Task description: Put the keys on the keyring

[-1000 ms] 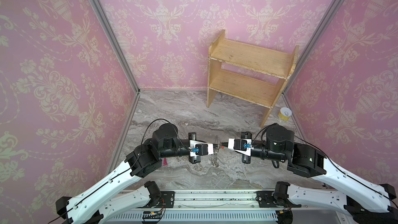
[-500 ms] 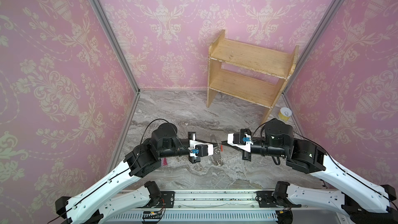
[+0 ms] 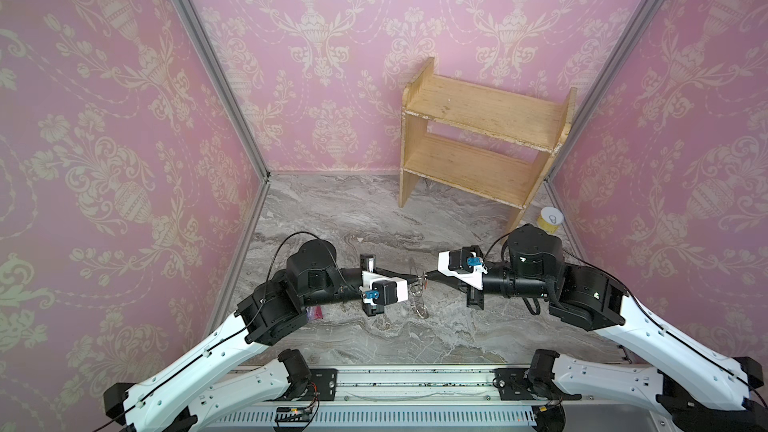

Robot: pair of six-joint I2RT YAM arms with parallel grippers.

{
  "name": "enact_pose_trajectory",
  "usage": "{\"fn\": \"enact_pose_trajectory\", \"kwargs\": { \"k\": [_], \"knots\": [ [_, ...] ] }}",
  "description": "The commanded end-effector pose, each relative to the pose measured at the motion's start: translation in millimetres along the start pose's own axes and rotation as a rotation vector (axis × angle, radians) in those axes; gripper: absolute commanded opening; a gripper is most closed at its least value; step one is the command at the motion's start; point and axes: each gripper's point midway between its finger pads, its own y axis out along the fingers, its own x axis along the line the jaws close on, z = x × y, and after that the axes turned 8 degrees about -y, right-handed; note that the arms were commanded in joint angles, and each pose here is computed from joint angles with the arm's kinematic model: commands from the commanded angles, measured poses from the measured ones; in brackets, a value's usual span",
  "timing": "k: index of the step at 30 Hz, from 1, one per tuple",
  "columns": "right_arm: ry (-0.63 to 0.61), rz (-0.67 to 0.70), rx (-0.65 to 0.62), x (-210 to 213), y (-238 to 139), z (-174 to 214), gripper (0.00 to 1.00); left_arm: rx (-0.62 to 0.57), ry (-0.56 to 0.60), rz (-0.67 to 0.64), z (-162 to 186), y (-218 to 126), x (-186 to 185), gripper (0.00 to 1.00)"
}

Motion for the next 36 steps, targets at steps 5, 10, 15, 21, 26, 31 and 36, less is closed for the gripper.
{"fn": "enact_pose_trajectory", "kwargs": {
  "k": [5, 10, 15, 21, 26, 31, 36],
  "knots": [
    [0.076, 0.088, 0.044, -23.3, 3.4, 10.6, 0.0, -0.175, 0.078, 0.056, -38.1, -9.3, -13.4, 0.0],
    [0.102, 0.069, 0.031, -22.4, 9.4, 11.3, 0.0, -0.197, 0.088, 0.057, -40.2, -7.2, -13.4, 0.0],
    [0.118, 0.071, 0.028, -23.8, 11.1, 13.0, 0.0, -0.216, 0.091, 0.059, -44.4, -7.3, -12.9, 0.0],
    [0.115, 0.09, 0.006, -25.7, 4.9, 8.7, 0.0, -0.226, 0.088, 0.06, -45.7, -6.1, -12.5, 0.0],
    [0.104, 0.105, -0.008, -26.5, -1.8, 5.0, 0.08, -0.233, 0.086, 0.059, -46.6, -5.8, -12.2, 0.0],
    [0.092, 0.113, -0.012, -26.1, -7.4, 3.0, 0.2, -0.242, 0.086, 0.058, -48.6, -6.0, -11.7, 0.0],
    [0.075, 0.124, -0.028, -25.2, -17.4, -2.0, 0.28, -0.249, 0.086, 0.053, -50.1, -6.6, -10.8, 0.0]
  ]
}}
